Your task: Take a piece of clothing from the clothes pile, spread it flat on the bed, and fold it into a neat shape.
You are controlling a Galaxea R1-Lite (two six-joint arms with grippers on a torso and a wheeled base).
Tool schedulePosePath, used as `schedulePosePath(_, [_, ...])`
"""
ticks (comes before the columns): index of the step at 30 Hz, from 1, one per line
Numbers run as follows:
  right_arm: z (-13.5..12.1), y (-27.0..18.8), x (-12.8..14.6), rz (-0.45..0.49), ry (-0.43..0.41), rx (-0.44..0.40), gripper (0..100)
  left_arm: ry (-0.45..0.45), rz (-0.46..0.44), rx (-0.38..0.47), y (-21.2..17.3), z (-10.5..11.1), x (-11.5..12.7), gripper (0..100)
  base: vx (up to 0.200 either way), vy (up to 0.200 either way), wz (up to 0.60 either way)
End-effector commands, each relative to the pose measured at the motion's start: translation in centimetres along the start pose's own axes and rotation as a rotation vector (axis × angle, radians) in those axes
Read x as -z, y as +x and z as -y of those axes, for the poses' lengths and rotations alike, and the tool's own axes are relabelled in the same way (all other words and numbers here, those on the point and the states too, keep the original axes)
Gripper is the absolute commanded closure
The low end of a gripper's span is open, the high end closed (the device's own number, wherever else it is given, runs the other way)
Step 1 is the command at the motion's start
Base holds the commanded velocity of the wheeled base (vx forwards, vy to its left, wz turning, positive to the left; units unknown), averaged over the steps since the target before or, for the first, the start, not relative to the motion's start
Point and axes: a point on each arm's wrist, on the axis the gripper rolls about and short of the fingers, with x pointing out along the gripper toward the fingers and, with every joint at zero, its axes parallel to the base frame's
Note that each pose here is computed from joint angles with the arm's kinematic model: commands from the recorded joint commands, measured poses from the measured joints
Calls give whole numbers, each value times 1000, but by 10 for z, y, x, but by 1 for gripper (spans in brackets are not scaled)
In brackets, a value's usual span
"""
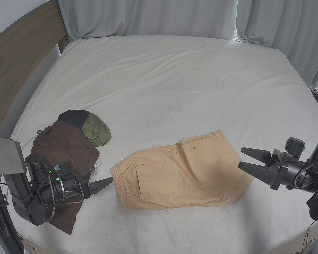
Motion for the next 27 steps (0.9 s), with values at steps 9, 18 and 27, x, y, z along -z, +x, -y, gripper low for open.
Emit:
schedulePosePath(9, [7,3,7,-24,17,19,0,-84,-91,-17,13,-15,29,0,0,0,0])
schedulePosePath(18, [15,4,12,-45,-9,41,0,-168,-108,-11,22,-17,36,0,0,0,0])
schedulePosePath(27, [14,3,15,-53,-2,41,0,-200,-148,-13,29,-22,51,0,0,0,0])
